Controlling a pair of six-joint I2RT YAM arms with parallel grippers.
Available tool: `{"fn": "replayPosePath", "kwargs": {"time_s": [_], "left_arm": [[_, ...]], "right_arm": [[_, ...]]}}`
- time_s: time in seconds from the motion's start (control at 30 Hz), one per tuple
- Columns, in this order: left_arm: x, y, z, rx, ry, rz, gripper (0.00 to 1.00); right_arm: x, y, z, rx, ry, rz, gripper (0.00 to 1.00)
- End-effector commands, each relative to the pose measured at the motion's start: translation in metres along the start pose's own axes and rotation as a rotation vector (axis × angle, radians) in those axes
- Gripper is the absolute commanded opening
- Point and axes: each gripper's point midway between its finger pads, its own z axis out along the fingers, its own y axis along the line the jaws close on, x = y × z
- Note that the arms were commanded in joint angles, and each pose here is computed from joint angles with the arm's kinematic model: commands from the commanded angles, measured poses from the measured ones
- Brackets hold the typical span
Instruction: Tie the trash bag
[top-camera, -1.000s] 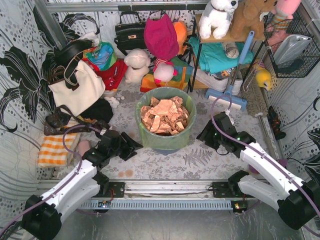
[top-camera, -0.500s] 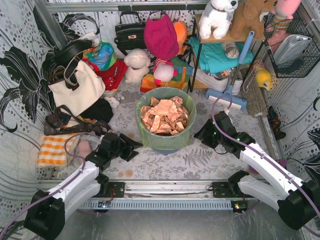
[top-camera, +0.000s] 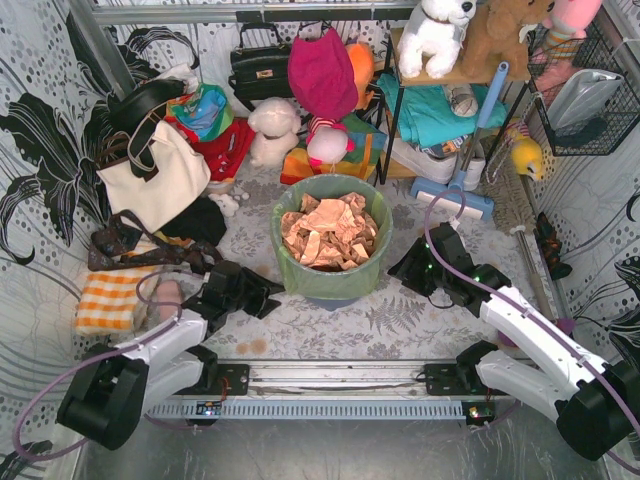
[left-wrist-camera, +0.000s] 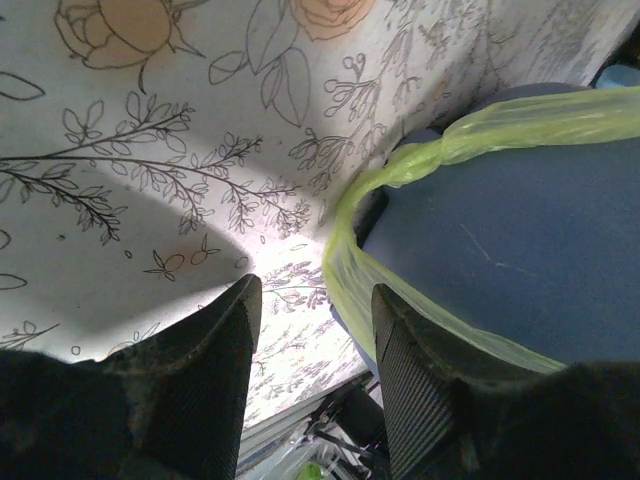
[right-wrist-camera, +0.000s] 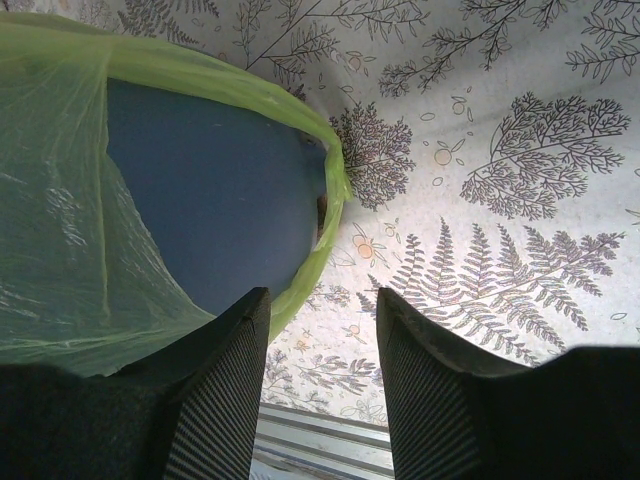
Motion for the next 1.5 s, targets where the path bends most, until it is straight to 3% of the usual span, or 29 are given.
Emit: {"fn": "replayPosePath", "kwargs": {"time_s": [0.0,0.37,0.67,0.87,1.23,1.47], "left_arm": [[0.007,-0.025,0.001,0.083,0.058,0.022,0.56],[0.013,-0.026,0.014,0.101,0.117,0.013,0.55],[0.012,-0.021,0.02,0.089,0.119,0.007,0.45],[0.013,-0.017,0.022,0.083,0.123,0.012,0.35],[0.004,-0.014,0.022,0.056,0.069,0.061,0.04],[-0.015,-0.024,0.007,0.022,-0.053,0.15,0.0]], "right_arm": [[-0.006,0.009,-0.003,-0.023,-0.015,0.026,0.46],[-0.005,0.003,-0.007,-0.017,-0.03,0.051,0.46],[-0.004,0.001,-0.008,-0.015,-0.032,0.053,0.45],[-0.005,0.002,-0.008,-0.017,-0.034,0.054,0.45],[0.011,-0.002,0.004,-0.021,0.041,0.038,0.44],[0.036,0.006,0.025,-0.078,0.171,0.056,0.41]]}}
